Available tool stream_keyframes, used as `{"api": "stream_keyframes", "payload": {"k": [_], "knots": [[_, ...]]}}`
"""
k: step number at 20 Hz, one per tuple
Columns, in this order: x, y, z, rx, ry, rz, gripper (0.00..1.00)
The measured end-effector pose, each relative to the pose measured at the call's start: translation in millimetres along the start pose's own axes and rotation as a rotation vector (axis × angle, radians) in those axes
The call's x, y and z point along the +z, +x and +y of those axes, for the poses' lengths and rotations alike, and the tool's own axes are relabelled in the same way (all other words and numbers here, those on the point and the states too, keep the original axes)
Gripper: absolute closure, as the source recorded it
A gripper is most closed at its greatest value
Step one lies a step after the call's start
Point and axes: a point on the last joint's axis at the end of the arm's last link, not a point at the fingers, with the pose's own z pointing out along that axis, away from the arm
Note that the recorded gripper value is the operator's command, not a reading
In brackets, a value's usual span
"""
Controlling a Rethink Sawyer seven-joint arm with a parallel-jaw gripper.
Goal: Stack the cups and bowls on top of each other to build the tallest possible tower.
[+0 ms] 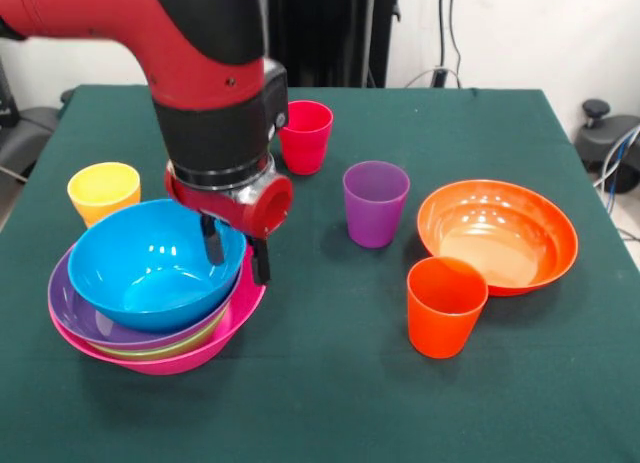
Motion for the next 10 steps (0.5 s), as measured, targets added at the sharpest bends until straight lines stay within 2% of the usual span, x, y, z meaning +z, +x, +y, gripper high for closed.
{"api": "stream_keyframes", "payload": {"k": [5, 10], "knots": [[-23.0, -7.4, 1.0, -0.003, 0.012, -0.010, 0.00], [-34.3, -10.8, 1.2, -0.003, 0.019, -0.012, 0.00]]}}
